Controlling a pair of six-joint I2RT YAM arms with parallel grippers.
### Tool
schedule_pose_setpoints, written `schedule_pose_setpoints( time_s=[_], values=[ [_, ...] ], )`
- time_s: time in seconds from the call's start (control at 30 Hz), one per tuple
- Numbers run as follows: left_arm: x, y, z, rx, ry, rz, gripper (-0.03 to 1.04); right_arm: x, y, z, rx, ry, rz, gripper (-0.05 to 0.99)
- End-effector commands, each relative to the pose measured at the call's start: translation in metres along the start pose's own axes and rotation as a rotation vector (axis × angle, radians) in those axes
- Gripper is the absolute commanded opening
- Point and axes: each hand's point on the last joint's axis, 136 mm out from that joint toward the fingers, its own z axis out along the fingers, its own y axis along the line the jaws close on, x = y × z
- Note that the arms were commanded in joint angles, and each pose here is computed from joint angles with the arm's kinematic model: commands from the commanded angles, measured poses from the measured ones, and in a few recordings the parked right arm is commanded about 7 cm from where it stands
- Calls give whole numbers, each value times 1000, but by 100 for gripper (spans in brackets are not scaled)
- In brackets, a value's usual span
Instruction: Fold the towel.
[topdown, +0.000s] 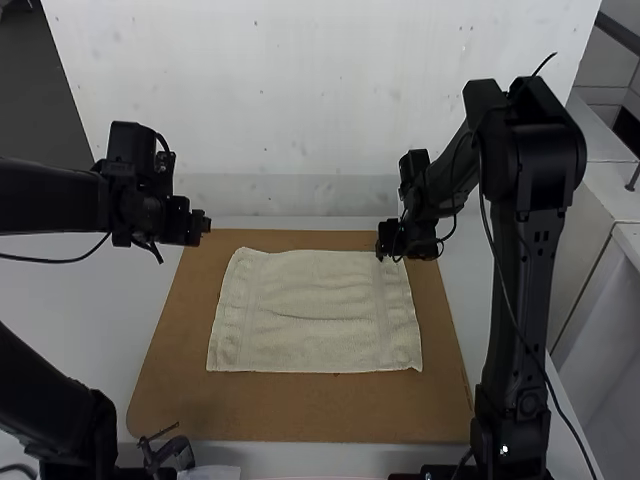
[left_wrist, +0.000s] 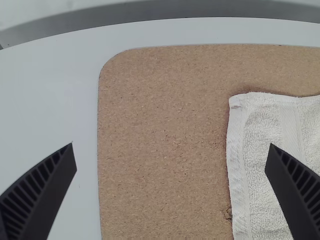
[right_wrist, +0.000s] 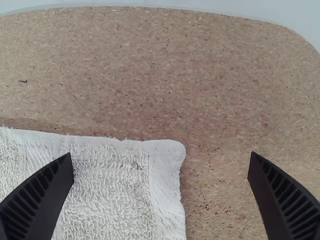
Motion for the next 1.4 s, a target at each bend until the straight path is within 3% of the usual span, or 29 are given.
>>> schedule_pose_setpoints(
  time_s=[0.0,0.13,0.23,0.6,0.9,1.2,1.27,1.37],
  values=[
    [6,-2,6,9,17,-4,97,12,-5,14,88,42,-15,72],
    [12,-3,14,9,39,1,97,21,-5,21,125,73,-19,24],
    [16,-6,22,8,59,9,97,25,-4,26,128,84,0,2],
    [5,-39,72,34,138,71,96,28,-7,29,143,95,6,2],
    [7,-52,113,10,208,111,96,32,-7,30,146,103,2,2],
    [21,-64,143,31,305,111,94,38,-9,32,157,117,-1,2],
    [32,-68,150,56,367,100,75,39,-9,32,157,119,-3,2],
    [48,-69,157,63,447,83,29,39,-12,30,159,118,1,2]
  ],
)
